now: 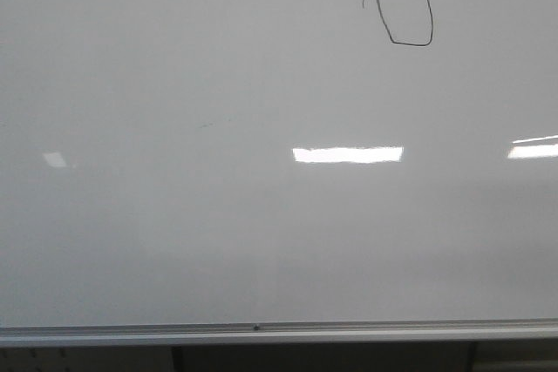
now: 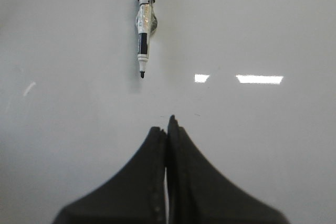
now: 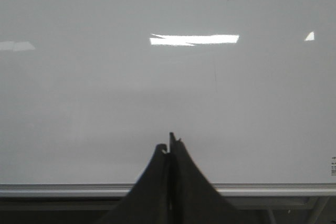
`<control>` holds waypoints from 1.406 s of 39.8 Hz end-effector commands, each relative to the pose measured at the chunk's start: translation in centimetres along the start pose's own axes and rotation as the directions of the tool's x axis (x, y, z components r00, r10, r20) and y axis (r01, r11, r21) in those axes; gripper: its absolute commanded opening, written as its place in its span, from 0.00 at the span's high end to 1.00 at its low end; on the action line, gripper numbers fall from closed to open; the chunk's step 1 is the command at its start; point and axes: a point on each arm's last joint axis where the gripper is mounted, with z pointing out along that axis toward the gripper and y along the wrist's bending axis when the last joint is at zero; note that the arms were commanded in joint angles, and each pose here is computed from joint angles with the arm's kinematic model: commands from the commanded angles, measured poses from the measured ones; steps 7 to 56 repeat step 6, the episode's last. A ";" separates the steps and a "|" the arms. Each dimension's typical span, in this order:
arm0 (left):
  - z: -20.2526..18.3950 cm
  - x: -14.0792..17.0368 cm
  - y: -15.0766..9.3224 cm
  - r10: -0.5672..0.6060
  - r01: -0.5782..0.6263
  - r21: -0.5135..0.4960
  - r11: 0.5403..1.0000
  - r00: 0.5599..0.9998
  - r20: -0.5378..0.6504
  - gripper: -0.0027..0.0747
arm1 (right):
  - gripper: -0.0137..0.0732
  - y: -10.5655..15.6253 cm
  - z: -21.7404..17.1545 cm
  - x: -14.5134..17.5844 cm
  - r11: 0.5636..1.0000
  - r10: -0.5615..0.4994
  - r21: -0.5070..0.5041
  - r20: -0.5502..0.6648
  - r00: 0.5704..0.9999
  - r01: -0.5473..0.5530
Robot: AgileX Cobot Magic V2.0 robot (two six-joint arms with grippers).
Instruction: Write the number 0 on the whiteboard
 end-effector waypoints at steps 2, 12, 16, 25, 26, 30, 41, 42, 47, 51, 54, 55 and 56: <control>0.0 -0.1 0.1 -0.012 0.012 -0.003 1.000 0.996 0.087 0.99 | 0.92 -0.1 -0.1 -0.8 1.000 -0.011 0.011 0.093 0.996 0.010; 0.0 -0.1 0.1 -0.012 0.012 -0.003 1.000 0.996 0.087 0.99 | 0.92 -0.1 -0.1 -0.8 1.000 -0.011 0.011 0.093 0.996 0.010; 0.0 -0.1 0.1 -0.012 0.012 -0.003 1.000 0.996 0.087 0.99 | 0.92 -0.1 -0.1 -0.8 1.000 -0.011 0.011 0.093 0.996 0.010; 0.0 -0.1 0.1 -0.012 0.012 -0.003 1.000 0.996 0.087 0.99 | 0.92 -0.1 -0.1 -0.8 1.000 -0.011 0.011 0.093 0.996 0.010; 0.0 -0.1 0.1 -0.012 0.012 -0.003 1.000 0.996 0.087 0.99 | 0.92 -0.1 -0.1 -0.8 1.000 -0.011 0.011 0.093 0.996 0.010; 0.0 -0.1 0.1 -0.012 0.012 -0.003 1.000 0.996 0.087 0.99 | 0.92 -0.1 -0.1 -0.8 1.000 -0.011 0.011 0.093 0.996 0.010; 0.0 -0.1 0.1 -0.012 0.012 -0.003 1.000 0.996 0.087 0.99 | 0.92 -0.1 -0.1 -0.8 1.000 -0.011 0.011 0.093 0.996 0.010; 0.0 -0.1 0.1 -0.012 0.012 -0.003 1.000 0.996 0.087 0.99 | 0.92 -0.1 -0.1 -0.8 1.000 -0.011 0.011 0.093 0.996 0.010; 0.0 -0.1 0.1 -0.012 0.012 -0.003 1.000 0.996 0.087 0.99 | 0.92 -0.1 -0.1 -0.8 1.000 -0.011 0.011 0.093 0.996 0.010; 0.0 -0.1 0.1 -0.012 0.012 -0.003 1.000 0.996 0.087 0.99 | 0.92 -0.1 -0.1 -0.8 1.000 -0.011 0.011 0.093 0.996 0.010; 0.0 -0.1 0.1 -0.012 0.012 -0.003 1.000 0.996 0.087 0.99 | 0.92 -0.1 -0.1 -0.8 1.000 -0.011 0.011 0.093 0.996 0.010; 0.0 -0.1 0.1 -0.012 0.012 -0.003 1.000 0.996 0.087 0.99 | 0.92 -0.1 -0.1 -0.8 1.000 -0.011 0.011 0.093 0.996 0.010; 0.0 -0.1 0.1 -0.012 0.012 -0.003 1.000 0.996 0.087 0.99 | 0.92 -0.1 -0.1 -0.8 1.000 -0.011 0.011 0.093 0.996 0.010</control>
